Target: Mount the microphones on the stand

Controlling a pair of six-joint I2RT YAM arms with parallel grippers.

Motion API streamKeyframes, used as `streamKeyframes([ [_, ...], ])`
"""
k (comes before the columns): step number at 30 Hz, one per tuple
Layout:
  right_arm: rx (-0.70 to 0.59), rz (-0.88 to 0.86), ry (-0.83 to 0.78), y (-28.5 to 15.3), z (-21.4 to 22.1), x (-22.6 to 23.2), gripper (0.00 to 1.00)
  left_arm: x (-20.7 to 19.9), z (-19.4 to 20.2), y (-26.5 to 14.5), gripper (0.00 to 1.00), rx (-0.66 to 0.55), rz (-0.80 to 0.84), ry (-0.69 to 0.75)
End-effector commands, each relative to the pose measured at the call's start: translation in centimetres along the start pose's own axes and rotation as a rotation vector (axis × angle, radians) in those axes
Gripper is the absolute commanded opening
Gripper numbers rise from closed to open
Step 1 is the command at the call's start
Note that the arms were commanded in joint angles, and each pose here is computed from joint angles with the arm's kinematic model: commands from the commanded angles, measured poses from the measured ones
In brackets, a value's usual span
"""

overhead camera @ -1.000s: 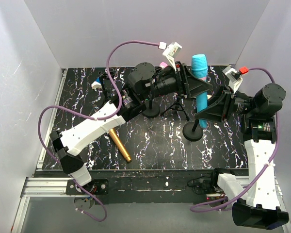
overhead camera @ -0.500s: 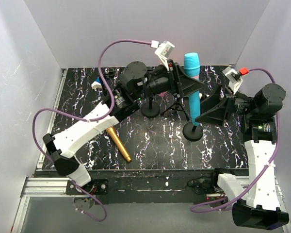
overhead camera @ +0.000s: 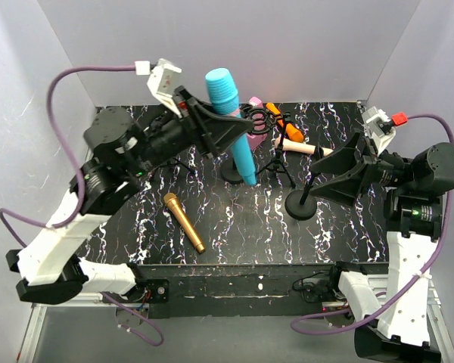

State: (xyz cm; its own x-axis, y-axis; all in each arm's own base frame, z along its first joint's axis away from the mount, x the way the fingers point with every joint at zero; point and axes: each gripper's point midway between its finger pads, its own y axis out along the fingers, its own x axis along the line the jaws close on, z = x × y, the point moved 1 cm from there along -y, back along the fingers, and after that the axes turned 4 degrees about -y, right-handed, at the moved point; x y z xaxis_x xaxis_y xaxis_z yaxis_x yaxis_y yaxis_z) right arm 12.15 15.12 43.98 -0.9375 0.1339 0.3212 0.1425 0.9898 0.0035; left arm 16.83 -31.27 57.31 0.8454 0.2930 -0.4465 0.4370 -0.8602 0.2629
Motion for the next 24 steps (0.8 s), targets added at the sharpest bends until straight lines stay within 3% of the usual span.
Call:
streamKeyframes([
  [1,0.028,-0.008,-0.091,-0.6,-0.9,1.2,0.88,2.2,-1.6,-3.0,0.00,-0.020,-0.163,0.107],
  [9,-0.060,0.182,-0.038,-2.0,-4.4,-1.9,0.89,5.4,-3.5,-6.6,0.00,-0.035,-0.393,0.257],
  [15,-0.064,0.475,-0.055,-3.4,-6.3,-4.9,0.90,7.5,-3.2,-5.9,0.00,0.011,-0.491,0.338],
  [24,-0.068,0.516,-0.196,-3.6,-6.3,-4.2,0.90,10.7,-4.5,-4.4,0.00,0.000,-0.644,0.462],
])
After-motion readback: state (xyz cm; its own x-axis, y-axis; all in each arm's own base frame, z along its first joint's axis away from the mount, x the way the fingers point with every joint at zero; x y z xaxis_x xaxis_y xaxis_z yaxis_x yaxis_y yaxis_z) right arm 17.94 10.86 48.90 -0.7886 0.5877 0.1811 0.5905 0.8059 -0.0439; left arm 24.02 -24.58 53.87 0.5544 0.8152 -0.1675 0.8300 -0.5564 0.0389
